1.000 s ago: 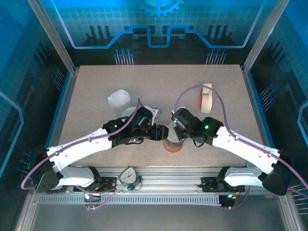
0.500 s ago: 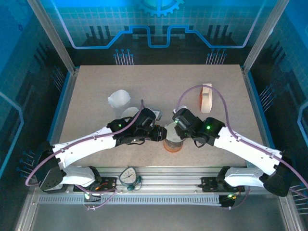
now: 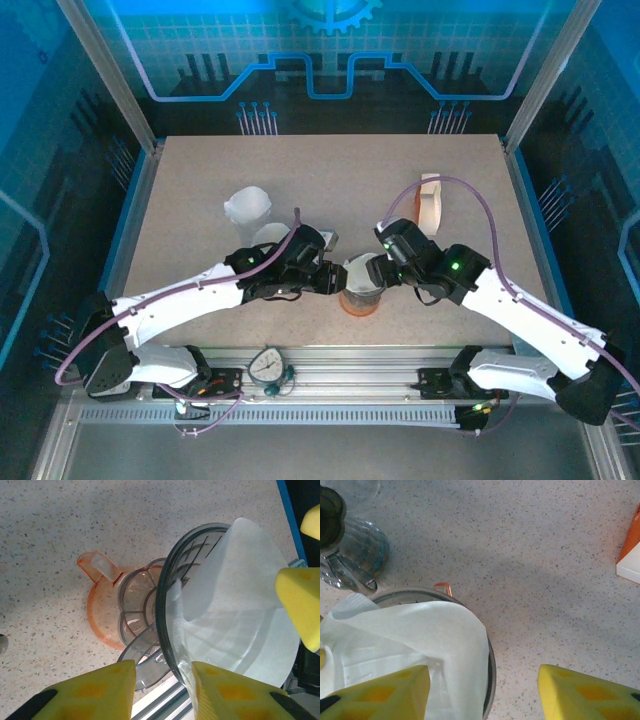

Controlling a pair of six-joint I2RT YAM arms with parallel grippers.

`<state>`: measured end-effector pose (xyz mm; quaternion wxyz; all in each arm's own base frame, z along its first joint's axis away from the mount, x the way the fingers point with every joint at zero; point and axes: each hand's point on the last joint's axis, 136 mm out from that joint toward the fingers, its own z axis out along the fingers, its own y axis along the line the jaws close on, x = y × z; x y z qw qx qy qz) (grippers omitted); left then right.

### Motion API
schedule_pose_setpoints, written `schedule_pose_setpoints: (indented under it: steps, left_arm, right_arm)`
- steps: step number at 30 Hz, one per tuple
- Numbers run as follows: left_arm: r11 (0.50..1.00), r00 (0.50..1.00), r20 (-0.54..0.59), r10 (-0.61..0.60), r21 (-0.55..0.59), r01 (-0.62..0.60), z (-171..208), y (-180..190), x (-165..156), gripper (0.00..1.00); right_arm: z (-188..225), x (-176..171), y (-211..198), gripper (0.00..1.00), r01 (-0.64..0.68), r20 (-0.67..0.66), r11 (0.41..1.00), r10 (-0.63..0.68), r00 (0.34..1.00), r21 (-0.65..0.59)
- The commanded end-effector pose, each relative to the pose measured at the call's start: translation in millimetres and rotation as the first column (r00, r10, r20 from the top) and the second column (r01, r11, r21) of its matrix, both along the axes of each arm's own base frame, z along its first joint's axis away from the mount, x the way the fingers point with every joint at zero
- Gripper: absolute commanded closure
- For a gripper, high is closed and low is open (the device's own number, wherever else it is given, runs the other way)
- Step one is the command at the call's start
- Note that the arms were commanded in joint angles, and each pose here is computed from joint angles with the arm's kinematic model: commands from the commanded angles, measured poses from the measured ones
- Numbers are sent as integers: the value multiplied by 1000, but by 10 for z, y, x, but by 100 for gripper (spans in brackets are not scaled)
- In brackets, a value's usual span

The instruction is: Place the coffee filter in the dripper

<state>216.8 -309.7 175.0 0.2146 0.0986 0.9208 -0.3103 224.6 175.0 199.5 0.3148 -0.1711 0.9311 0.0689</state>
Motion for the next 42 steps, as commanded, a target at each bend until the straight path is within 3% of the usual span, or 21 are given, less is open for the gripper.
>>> schedule_pose_setpoints:
  steps: [1, 4, 7, 17, 26, 28, 30, 32, 35, 42]
  left_arm:
    - [999, 999, -15, -30, 16, 31, -40, -19, -56, 65]
    - [999, 1000, -15, -28, 18, 28, -49, -8, -56, 64]
    - [1000, 1000, -14, -25, 18, 26, -50, -7, -52, 63]
    - [1000, 1000, -14, -25, 14, 25, -45, -10, -53, 59]
    - [1000, 1000, -17, -25, 12, 25, -66, -9, -59, 59]
    - [1000, 1000, -15, -25, 14, 26, -62, -6, -58, 59]
    - [1000, 1000, -14, -26, 13, 27, -59, -8, -58, 59]
    - [1000, 1000, -15, -26, 14, 26, -68, -8, -56, 58]
    - [1000, 1000, -16, -25, 14, 25, -72, -8, -58, 58]
    - [1000, 1000, -15, -25, 16, 25, -72, -2, -59, 55]
  right_arm:
    - [38, -42, -50, 51, 8, 2, 1000, -8, 1000, 19]
    - [34, -53, -34, 69, -2, -8, 1000, 2, 1000, 20]
    - [-6, -65, -23, 79, -7, -21, 1000, 7, 1000, 14]
    - [-163, -109, 7, 93, -18, -57, 1000, 18, 998, -7]
    - [-182, -101, 22, 94, -19, -57, 1000, 18, 998, -16]
    - [-106, -88, 18, 85, -15, -34, 1000, 15, 999, -11]
    - [-12, -75, 0, 55, -7, -1, 1000, 7, 1000, -1]
    - [34, -65, -16, 41, -3, 17, 1000, 3, 1000, 4]
    - [-25, -65, 45, 34, -21, -5, 1000, 21, 1000, 4]
    - [-195, 36, 166, 27, -40, -63, 999, 38, 997, -34]
